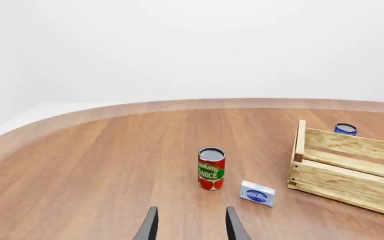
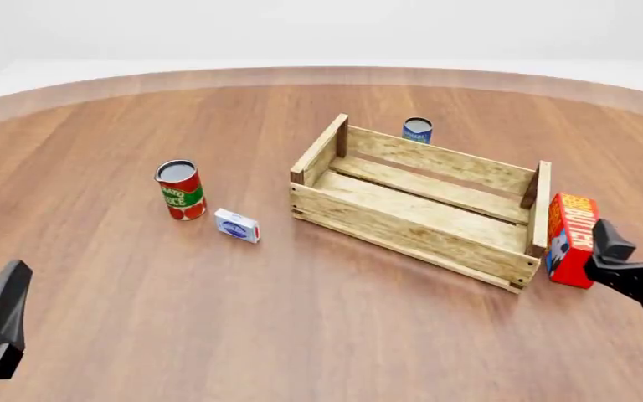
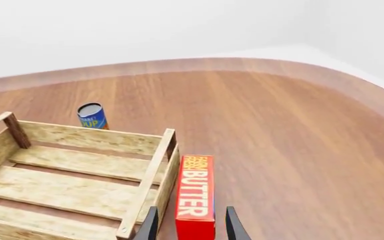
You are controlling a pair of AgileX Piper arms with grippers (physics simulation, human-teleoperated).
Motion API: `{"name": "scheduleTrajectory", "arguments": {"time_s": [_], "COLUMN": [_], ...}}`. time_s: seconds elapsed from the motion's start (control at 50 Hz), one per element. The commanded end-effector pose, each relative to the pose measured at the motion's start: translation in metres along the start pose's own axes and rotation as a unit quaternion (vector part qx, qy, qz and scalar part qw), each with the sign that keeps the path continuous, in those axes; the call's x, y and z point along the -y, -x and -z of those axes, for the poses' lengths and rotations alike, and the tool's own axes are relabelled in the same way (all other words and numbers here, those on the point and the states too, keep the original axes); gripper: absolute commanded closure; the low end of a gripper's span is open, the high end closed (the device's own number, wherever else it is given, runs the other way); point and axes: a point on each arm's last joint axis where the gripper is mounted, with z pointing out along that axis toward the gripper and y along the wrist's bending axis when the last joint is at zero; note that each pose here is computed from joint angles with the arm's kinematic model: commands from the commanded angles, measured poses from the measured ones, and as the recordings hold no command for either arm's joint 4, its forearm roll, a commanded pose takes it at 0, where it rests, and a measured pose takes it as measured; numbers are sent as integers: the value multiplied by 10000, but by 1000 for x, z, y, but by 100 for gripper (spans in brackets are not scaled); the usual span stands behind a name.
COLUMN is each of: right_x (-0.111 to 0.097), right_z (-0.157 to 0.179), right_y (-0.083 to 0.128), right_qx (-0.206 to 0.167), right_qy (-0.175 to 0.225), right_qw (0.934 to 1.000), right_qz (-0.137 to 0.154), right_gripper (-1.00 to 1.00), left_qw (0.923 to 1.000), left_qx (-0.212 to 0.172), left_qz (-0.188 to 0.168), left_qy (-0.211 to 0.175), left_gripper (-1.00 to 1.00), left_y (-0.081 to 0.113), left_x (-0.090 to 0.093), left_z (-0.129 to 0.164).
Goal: Pick up the butter and put it in the tray.
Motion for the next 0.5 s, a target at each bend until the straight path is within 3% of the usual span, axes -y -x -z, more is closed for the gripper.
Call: {"name": "scheduleTrajectory", "arguments": {"time_s": [0.02,0.5], "right_x": [2,1], "right_z": [-12,-37], "right_y": [-8,-24], "right_qx": [-100,-345], "right_qy": [-45,-25], "right_qw": [9999,9994], "right_qz": [-51,-75], "right_gripper": [-100,-100], "left_qw": [10000,10000], "left_qx": [0,0], "left_qz": [0,0], "left_qy": [0,0], "left_gripper": [-100,-100], "left_y": [0,0], "left_x": [0,0], "left_z": [0,0]}}
